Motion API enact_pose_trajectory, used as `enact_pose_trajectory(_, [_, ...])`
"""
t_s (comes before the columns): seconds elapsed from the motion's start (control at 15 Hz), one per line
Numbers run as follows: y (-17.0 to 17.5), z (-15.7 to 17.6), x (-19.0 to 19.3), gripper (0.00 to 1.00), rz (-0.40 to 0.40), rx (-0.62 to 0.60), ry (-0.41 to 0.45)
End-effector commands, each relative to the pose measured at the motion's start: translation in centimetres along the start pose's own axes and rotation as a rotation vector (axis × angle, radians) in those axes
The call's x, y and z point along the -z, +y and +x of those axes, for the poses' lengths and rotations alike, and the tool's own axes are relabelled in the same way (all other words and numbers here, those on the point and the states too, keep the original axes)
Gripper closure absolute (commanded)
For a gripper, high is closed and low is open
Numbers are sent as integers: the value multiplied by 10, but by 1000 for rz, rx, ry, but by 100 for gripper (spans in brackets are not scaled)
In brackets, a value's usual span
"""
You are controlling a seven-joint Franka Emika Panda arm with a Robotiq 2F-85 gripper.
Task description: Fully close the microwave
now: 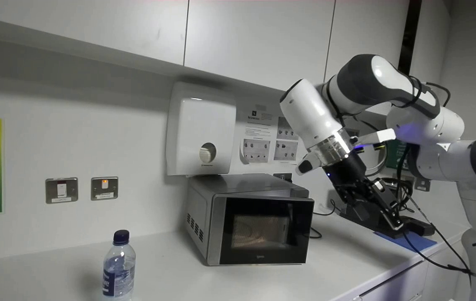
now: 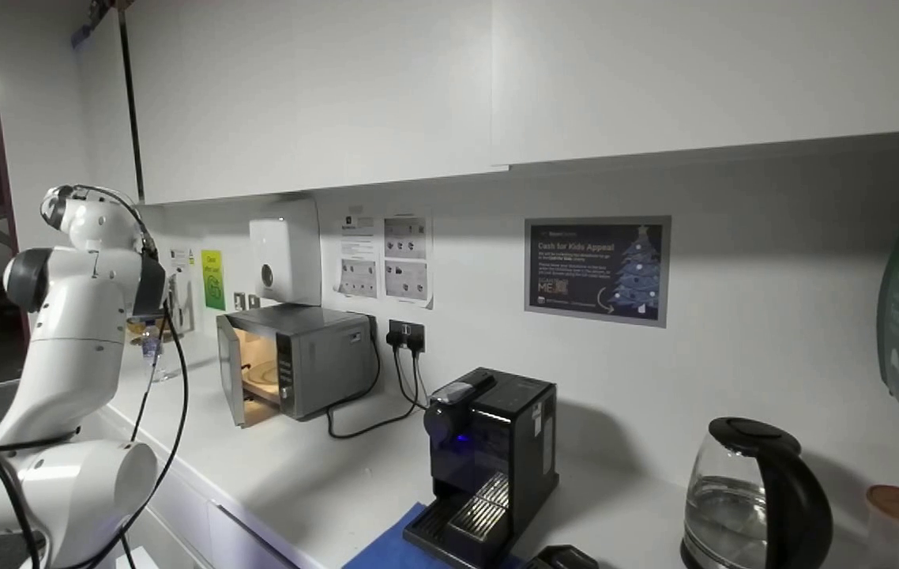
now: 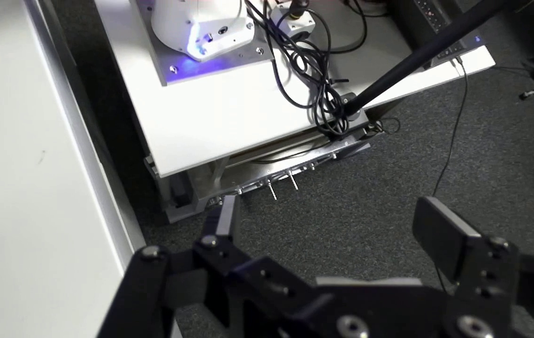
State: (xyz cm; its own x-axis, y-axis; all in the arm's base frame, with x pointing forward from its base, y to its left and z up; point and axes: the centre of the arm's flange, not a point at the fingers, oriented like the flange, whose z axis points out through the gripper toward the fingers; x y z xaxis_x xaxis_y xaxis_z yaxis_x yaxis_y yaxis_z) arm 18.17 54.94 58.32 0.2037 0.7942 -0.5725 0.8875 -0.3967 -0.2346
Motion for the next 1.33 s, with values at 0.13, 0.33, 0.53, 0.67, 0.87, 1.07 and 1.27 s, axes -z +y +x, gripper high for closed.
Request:
enact_pose_trajectory(0.13, [-11,-10,-1,0,-51,-24,10])
enact_pose_trajectory(0.33, [-13,-14,-1,0,-63,-30,14])
enact_pose_trajectory(0.53, [-11,-8,-2,0,-57,-67,-20])
enact_pose_trajectory(0.67, [-6,-5,-7,0,-41,-133,-29])
enact_pose_trajectory(0.87, [4,-4,-21,0,-32,-300,-36])
enact_pose_trajectory(1.07, [11,-4,-32,0,-19,-470,-48])
enact_pose_trajectory(1.27, [11,-5,-46,0,1,-630,-66])
